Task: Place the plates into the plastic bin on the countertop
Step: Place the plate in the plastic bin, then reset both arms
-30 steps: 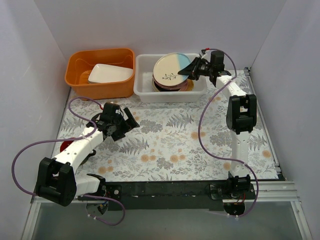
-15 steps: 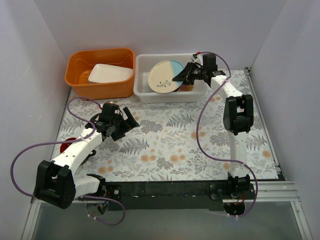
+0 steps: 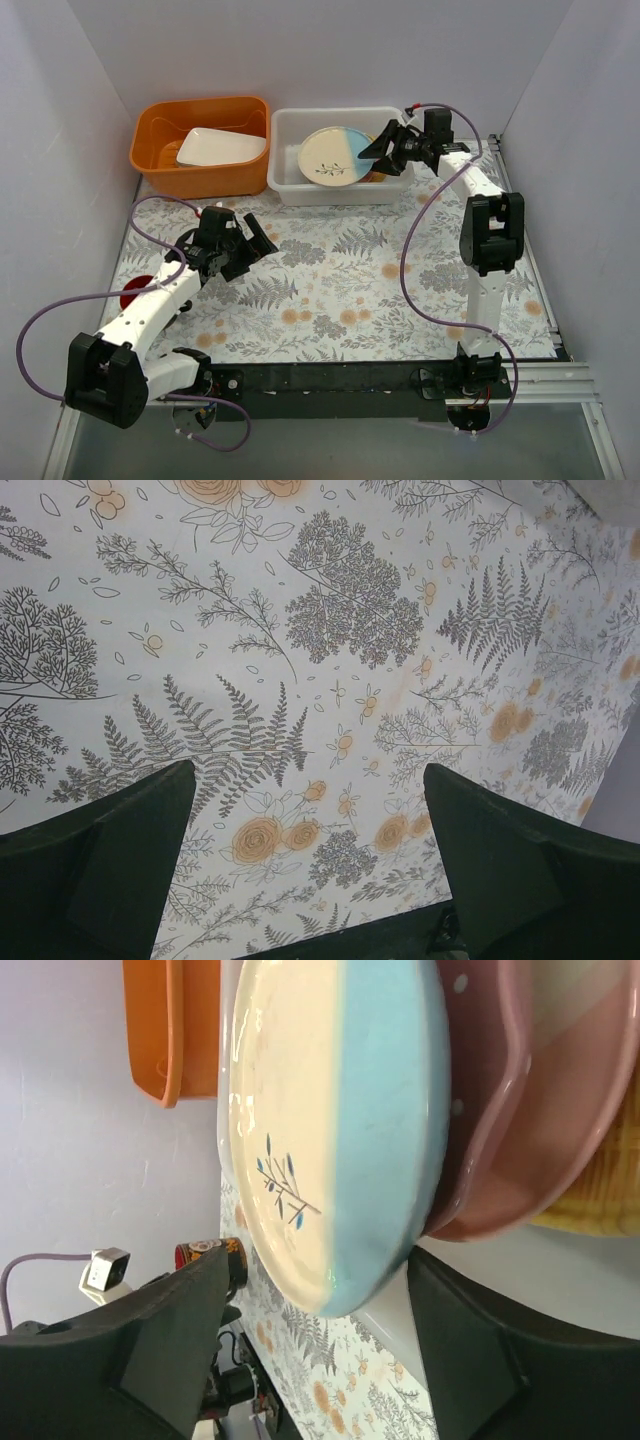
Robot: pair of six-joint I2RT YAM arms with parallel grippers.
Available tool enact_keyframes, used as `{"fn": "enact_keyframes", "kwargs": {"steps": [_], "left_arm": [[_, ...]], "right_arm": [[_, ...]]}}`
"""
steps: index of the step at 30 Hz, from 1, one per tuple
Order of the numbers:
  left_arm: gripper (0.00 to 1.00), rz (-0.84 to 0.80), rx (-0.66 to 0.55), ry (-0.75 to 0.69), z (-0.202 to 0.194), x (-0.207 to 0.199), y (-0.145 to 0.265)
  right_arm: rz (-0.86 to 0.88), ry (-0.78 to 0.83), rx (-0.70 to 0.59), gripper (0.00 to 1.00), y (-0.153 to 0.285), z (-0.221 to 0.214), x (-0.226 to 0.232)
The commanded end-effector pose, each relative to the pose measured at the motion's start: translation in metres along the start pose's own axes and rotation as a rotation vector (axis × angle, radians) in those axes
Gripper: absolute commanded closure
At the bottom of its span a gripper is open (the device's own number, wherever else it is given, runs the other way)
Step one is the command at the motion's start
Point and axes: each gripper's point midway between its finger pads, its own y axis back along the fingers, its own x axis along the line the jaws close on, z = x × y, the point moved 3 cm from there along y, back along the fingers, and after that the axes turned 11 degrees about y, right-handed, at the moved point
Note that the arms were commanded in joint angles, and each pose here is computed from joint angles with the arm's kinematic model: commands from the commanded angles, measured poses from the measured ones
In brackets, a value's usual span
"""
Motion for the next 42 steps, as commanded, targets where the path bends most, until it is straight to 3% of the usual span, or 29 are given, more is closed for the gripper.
{"fn": "enact_keyframes", "kwargs": {"steps": [1,9,24,31,39,42], "left_arm": [[0.02,-0.014,-0.004,-0.009,-0.002,0.002,0.010],[0.02,-0.017,-0.004,-0.009,-0.002,0.002,0.012],[0.02,-0.023,-0.040,-0.074,0.012,-0.012,0.015],[0.02,-0.021,-0.074,-0.111,0.022,-0.019,0.019],[0.02,-0.013,-0.084,-0.120,0.026,-0.021,0.019],[0.02,-0.032,-0.085,-0.138,0.026,-0.023,0.021]], "right_arm": [[0.029,0.087,-0.078,0.07,0.041,0.021,0.042],[-0.091,0.081,-0.089,0.05,0.075,0.011,0.031],[-0.276,0.310,-0.165,0.02,0.134,-0.007,0.052],[-0.468,0.370,-0.153,0.02,0.168,-0.055,0.032],[-0.663,0.324,-0.086,0.02,0.198,-0.154,-0.018],[-0.725,0.326,-0.126,0.02,0.208,-0.174,-0.030]]}}
